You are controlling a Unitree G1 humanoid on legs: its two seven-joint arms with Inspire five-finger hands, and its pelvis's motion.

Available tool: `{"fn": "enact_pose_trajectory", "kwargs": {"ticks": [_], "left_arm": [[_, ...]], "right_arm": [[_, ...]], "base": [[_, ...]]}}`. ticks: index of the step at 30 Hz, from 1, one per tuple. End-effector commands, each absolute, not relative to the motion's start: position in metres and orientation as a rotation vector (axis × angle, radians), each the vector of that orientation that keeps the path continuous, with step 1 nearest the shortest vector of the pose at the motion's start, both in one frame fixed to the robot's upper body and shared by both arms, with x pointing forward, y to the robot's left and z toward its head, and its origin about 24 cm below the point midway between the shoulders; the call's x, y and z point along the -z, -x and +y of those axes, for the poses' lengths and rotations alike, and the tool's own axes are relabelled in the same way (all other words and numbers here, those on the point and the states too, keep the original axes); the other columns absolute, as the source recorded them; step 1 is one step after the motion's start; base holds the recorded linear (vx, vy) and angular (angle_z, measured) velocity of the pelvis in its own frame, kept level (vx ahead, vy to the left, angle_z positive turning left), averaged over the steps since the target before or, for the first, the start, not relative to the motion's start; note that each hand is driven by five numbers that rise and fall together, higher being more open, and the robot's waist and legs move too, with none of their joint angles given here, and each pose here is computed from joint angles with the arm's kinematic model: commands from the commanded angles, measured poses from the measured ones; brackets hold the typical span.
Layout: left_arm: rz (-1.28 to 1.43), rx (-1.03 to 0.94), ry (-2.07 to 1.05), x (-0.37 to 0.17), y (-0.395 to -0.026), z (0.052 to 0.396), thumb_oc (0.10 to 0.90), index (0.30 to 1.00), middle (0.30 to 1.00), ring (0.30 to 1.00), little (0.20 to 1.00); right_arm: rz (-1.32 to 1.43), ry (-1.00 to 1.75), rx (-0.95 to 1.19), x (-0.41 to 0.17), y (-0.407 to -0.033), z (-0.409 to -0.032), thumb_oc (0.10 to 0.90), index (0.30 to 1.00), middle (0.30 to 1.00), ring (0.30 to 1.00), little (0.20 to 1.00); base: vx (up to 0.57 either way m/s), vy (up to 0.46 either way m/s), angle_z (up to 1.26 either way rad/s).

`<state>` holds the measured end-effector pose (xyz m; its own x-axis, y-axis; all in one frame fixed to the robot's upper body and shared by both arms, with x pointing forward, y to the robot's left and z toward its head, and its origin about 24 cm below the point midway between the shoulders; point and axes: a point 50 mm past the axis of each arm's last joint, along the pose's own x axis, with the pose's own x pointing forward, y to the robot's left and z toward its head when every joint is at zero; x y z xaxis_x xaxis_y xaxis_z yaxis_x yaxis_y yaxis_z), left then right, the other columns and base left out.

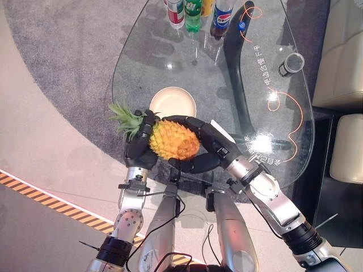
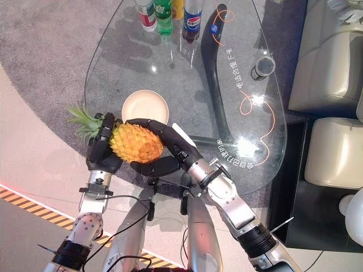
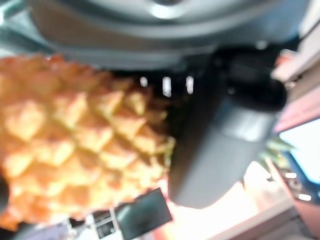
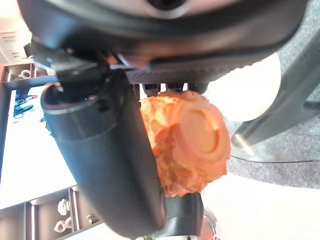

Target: Pick up the fruit to the plate

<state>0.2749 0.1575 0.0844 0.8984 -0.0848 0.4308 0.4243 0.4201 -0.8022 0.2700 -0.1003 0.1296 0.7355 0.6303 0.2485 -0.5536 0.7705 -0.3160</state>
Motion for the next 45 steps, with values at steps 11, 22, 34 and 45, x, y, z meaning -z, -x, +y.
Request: {"fn": "enact_pose_trajectory", "kwargs": {"ticks": [11, 22, 34, 45], "left_arm": [[-0.814, 0.404, 0.986, -0.149, -0.256, 0.202, 0.1, 0.3, 0.3, 0.3, 0.2], [-0.83, 0.389, 0.958, -0.151, -0.255, 0.21, 0.1, 0.3, 0.3, 0.3, 0.2], [-0.844, 0.374, 0.94, -0.154, -0.252, 0.216, 0.1, 0.3, 0.3, 0.3, 0.2], [-0.843, 0.363, 0.932, -0.156, -0.251, 0.218, 0.1, 0.3, 0.3, 0.3, 0.2]], "right_arm": [[-0.398, 0.454, -0.146, -0.153, -0.279, -0.18, 0.8, 0.9, 0.9, 0.9, 0.9], [-0.317, 0.542, -0.07, -0.147, -0.279, -0.195, 0.8, 0.9, 0.9, 0.9, 0.9], [-0.212, 0.667, 0.108, -0.137, -0.278, -0.22, 0.8, 0.9, 0.9, 0.9, 0.9], [-0.195, 0.776, 0.288, -0.142, -0.276, -0.238, 0.8, 0.9, 0.9, 0.9, 0.9]], "base": [[0.0, -0.002, -0.02], [0.0, 0.0, 0.0], [0.0, 0.0, 0.0], [0.0, 0.0, 0.0]]}}
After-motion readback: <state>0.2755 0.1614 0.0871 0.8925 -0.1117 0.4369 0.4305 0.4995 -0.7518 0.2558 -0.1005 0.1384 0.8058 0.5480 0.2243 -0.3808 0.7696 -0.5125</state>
